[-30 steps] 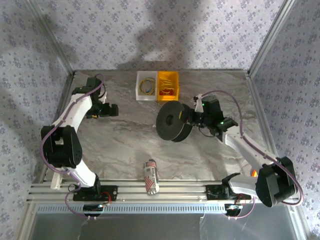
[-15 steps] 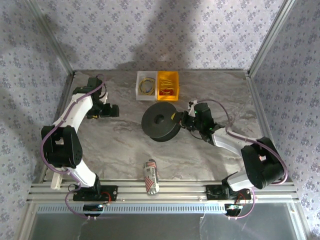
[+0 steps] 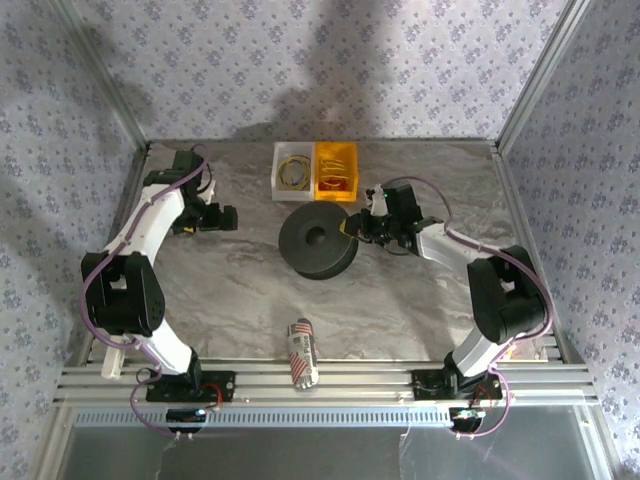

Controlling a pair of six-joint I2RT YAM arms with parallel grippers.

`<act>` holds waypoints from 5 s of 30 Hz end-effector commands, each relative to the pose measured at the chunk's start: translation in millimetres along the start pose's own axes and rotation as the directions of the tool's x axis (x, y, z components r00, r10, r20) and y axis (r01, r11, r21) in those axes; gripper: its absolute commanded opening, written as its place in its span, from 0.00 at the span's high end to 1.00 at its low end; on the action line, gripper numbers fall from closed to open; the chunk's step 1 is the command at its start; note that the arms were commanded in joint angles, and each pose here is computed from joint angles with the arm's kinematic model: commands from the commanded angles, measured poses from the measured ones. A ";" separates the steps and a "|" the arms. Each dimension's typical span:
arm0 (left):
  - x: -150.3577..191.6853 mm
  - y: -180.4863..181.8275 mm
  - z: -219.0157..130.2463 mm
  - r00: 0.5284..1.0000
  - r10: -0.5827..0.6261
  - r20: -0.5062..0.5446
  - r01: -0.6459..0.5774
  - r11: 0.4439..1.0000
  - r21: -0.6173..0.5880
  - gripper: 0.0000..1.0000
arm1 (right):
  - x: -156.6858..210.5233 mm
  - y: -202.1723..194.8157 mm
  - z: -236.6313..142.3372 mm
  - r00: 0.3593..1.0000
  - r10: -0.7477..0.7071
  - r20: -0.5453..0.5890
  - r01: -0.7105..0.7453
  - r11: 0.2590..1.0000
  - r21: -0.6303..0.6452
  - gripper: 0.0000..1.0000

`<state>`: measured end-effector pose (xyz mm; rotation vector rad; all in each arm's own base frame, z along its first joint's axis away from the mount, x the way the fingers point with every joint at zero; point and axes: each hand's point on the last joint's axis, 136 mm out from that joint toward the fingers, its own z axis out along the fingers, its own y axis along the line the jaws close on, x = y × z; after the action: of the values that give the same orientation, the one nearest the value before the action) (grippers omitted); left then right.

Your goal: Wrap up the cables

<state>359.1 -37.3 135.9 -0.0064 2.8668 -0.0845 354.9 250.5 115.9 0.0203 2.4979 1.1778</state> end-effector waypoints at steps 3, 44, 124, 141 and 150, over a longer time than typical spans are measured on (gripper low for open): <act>1.2 -0.5 -2.3 1.000 0.022 -0.022 -0.022 1.000 -0.010 0.00 | 96.9 -89.3 11.5 0.952 0.154 -0.266 -0.074 0.955 0.286 0.97; -1.1 -9.5 -13.3 0.998 0.063 -0.002 -0.063 0.998 0.004 0.00 | -203.4 26.1 51.8 0.761 -0.645 -0.065 0.595 0.654 0.467 0.33; 4.1 -23.9 -4.2 0.993 0.117 -0.014 -0.117 0.993 0.030 0.00 | -251.6 -3.2 106.0 0.702 -0.711 0.024 0.656 0.660 0.368 0.58; 4.2 -23.7 -4.6 0.993 0.117 -0.019 -0.117 0.993 0.030 0.00 | -243.8 -11.0 128.4 0.732 -0.678 0.060 0.647 0.720 0.251 0.67; 4.9 -24.2 -3.8 0.993 0.120 -0.020 -0.119 0.992 0.032 0.00 | -238.2 -23.1 135.3 0.740 -0.672 0.030 0.644 0.720 0.261 0.67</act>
<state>357.1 -57.1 139.6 0.1394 2.8691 -0.0909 623.2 295.7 110.0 -0.6778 2.1888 0.5422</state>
